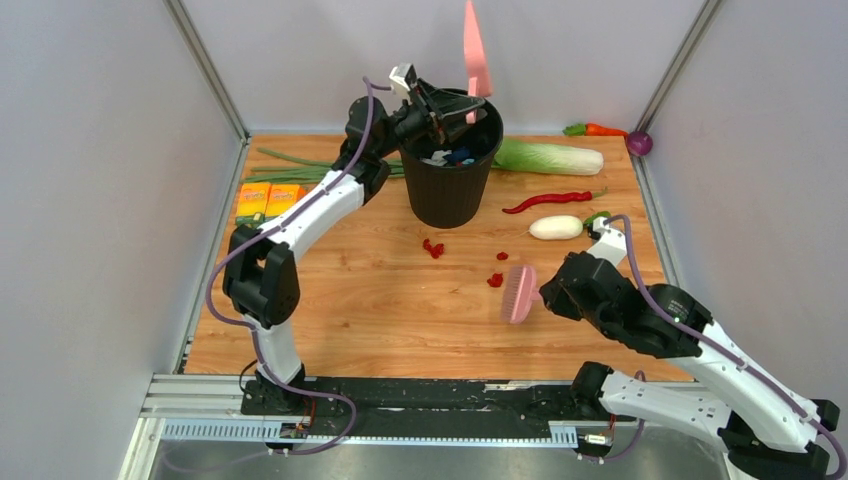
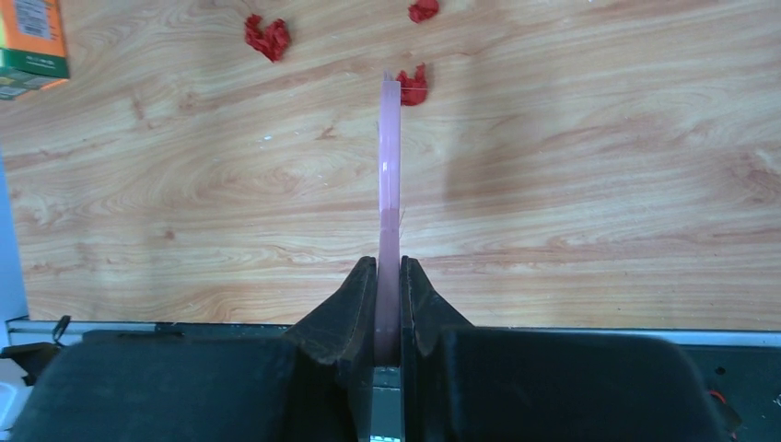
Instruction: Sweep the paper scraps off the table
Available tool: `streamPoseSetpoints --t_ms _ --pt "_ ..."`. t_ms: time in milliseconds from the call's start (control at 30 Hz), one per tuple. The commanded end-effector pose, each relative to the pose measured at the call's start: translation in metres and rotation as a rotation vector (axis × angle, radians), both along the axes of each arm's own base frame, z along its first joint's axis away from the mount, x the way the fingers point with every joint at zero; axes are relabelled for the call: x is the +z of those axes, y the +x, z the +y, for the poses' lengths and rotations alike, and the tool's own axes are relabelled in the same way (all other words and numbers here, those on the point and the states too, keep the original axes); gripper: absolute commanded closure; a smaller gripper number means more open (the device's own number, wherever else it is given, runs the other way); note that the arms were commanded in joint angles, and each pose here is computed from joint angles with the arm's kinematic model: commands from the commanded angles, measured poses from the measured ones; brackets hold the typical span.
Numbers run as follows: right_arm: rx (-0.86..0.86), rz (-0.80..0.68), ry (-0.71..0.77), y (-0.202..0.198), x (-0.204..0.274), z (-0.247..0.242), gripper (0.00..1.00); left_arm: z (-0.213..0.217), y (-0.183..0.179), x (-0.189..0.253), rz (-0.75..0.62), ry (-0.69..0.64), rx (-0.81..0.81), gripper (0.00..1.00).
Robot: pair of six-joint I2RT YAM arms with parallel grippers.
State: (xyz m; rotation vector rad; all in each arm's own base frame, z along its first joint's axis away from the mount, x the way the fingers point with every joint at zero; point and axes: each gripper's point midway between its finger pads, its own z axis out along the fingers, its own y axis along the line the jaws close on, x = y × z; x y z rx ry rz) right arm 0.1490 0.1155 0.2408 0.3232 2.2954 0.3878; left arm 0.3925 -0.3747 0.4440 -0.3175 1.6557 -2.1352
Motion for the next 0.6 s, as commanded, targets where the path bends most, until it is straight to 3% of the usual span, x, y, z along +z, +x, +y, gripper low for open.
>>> streamPoseSetpoints --t_ms 0,433,567 --pt "0.046 -0.108 0.125 0.014 0.049 0.026 1.00 0.030 -0.061 0.046 -0.249 0.251 0.027 1.00" --pt "0.009 -0.180 0.383 0.070 0.077 0.117 1.00 0.136 -0.141 -0.015 -0.354 0.874 0.197 1.00" --pt "-0.011 -0.145 0.398 0.100 0.067 0.139 1.00 0.167 -0.168 -0.035 -0.351 0.985 0.221 1.00"
